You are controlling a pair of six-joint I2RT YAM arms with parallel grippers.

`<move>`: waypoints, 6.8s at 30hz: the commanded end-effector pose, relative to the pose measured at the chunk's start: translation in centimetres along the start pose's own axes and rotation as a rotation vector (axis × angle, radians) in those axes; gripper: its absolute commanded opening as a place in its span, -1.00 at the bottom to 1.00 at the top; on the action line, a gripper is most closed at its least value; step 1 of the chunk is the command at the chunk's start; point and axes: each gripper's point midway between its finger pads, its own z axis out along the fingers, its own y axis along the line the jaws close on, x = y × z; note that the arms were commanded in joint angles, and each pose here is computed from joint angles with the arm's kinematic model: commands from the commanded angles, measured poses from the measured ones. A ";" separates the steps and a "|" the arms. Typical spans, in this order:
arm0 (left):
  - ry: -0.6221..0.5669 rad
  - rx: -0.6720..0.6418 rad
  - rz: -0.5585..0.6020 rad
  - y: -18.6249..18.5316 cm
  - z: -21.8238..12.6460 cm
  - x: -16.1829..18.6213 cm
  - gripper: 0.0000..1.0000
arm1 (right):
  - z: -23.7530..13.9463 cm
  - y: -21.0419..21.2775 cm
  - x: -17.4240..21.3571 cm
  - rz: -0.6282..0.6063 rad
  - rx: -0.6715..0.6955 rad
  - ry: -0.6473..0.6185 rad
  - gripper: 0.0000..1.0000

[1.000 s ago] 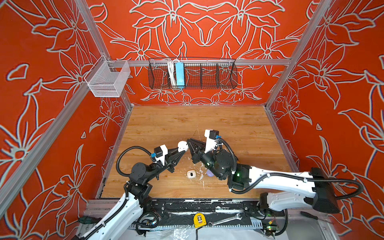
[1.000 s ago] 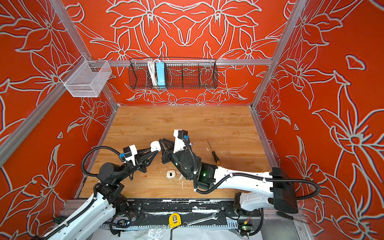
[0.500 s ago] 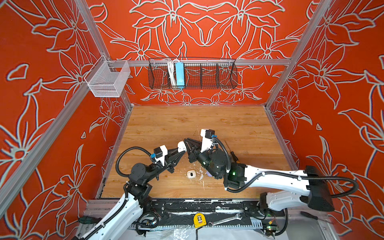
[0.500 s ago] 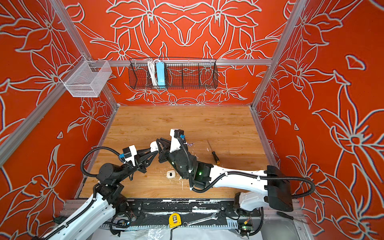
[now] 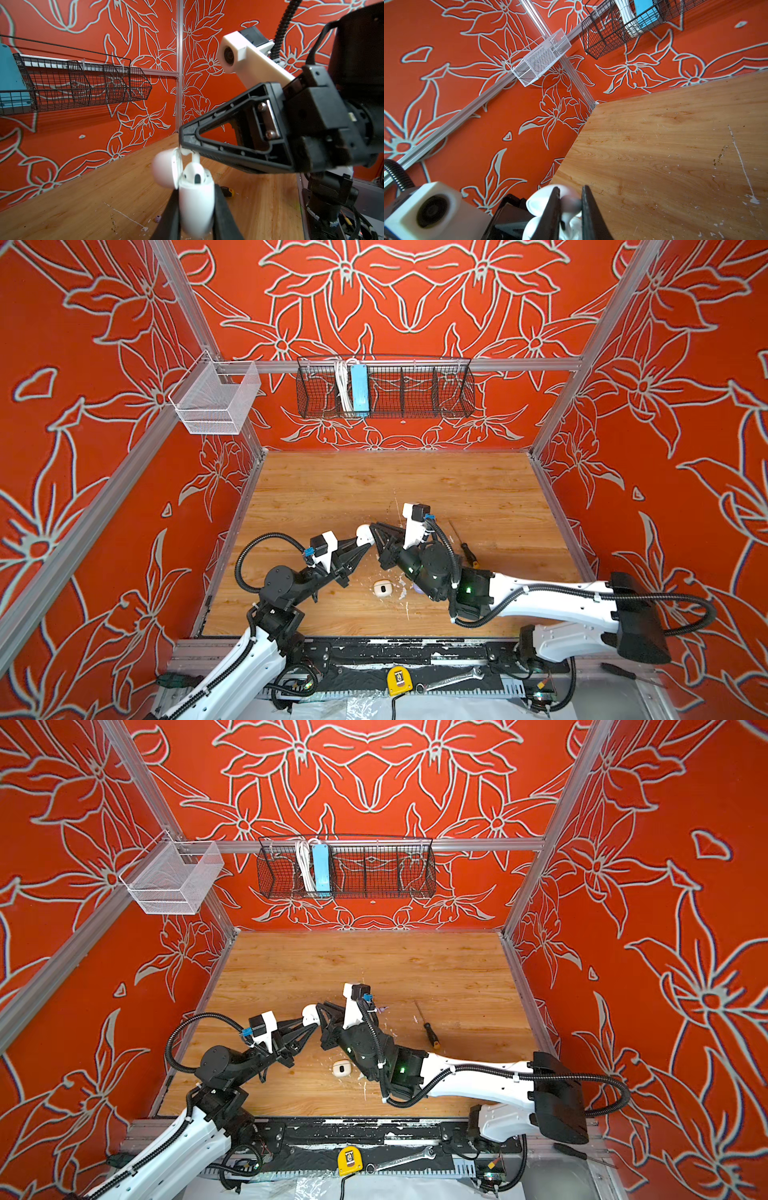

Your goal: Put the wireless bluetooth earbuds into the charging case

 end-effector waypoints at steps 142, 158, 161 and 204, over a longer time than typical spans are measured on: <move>0.739 -0.519 -1.211 20.6 -0.5 25.6 -1.00 | -1.6 -12.1 -5.6 -0.570 0.191 0.264 0.22; 0.632 -0.639 -1.047 21.0 -1.3 19.2 0.94 | -2.7 -11.8 -5.3 -0.486 0.166 0.264 0.47; 0.528 -0.757 -1.061 21.4 -1.8 15.1 0.94 | -3.0 -12.2 -4.1 -0.442 0.164 0.309 0.54; 0.559 -0.793 -0.711 9.9 -10.8 12.7 0.95 | -10.5 -21.9 17.9 -0.241 0.522 0.930 0.90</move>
